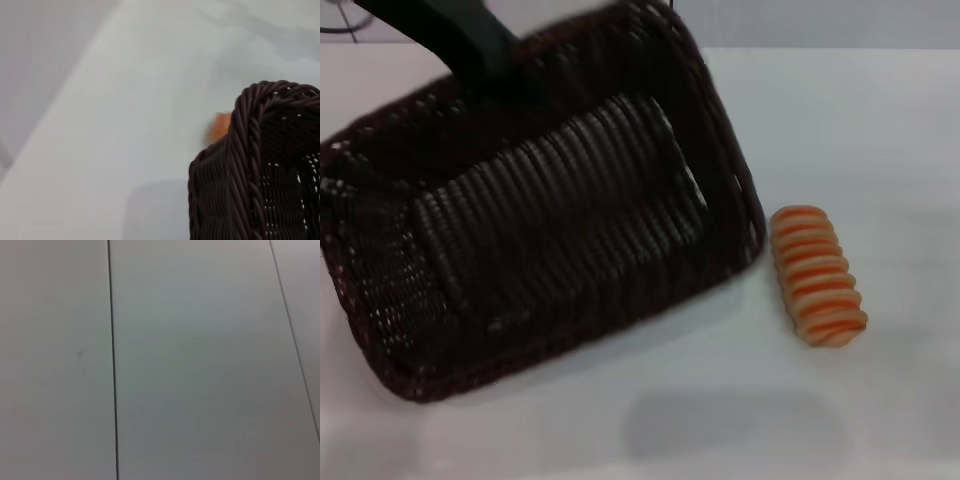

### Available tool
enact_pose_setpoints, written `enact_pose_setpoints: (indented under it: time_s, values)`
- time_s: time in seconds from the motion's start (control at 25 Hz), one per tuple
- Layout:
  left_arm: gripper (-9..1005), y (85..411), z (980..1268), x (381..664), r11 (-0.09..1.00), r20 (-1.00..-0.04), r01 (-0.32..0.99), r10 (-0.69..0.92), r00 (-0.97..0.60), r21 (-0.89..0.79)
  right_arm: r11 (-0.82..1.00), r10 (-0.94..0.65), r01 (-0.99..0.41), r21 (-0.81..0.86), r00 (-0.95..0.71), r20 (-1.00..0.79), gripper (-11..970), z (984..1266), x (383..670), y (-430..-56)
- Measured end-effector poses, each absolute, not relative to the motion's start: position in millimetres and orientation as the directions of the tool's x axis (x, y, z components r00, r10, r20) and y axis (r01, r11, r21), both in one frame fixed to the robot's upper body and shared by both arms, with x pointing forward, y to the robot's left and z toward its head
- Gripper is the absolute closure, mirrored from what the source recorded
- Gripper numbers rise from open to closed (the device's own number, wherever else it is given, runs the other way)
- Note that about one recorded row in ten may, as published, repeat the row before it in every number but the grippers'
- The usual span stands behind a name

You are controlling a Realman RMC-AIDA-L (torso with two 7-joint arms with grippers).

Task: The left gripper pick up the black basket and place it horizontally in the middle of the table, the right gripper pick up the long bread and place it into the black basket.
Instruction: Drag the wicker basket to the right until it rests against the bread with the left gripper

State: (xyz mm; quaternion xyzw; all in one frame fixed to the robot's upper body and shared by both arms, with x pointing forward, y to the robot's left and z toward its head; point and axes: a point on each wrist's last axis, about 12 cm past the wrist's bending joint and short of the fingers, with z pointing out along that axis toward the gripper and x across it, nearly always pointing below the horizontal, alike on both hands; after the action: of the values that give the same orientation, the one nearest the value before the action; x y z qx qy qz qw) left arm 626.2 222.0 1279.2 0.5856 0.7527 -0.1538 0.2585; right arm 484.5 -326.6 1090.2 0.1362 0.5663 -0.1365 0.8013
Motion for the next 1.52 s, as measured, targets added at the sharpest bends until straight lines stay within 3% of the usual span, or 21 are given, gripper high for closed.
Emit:
enact_pose_setpoints:
  time_s: [0.12,0.16,0.48,1.28,1.4,1.52]
  values:
    - [850,204,1275,621,0.164,-0.540,0.983,0.836,-0.095,0.080,0.923,-0.064,0.379,0.065,0.317,-0.946,353,1089,480,-328]
    - [850,190,1270,617,0.086,-0.517,0.993,0.855,-0.031,0.081,0.923,-0.063,0.381,0.064,0.311,-0.948,353,1087,477,-327]
    - [850,160,1257,605,-0.073,-0.494,0.994,0.864,0.102,0.076,0.922,-0.059,0.382,0.064,0.302,-0.951,355,1084,471,-326]
    - [852,146,1230,604,-0.087,-0.473,0.985,0.869,0.148,0.149,0.927,-0.050,0.368,0.070,0.308,-0.950,358,1086,472,-322]
    - [784,144,1228,604,-0.082,-0.485,0.984,0.861,0.151,0.160,0.927,-0.050,0.368,0.071,0.309,-0.950,358,1086,472,-322]
    - [651,140,1226,604,-0.079,-0.499,0.981,0.852,0.159,0.178,0.927,-0.049,0.369,0.072,0.309,-0.950,359,1086,472,-322]
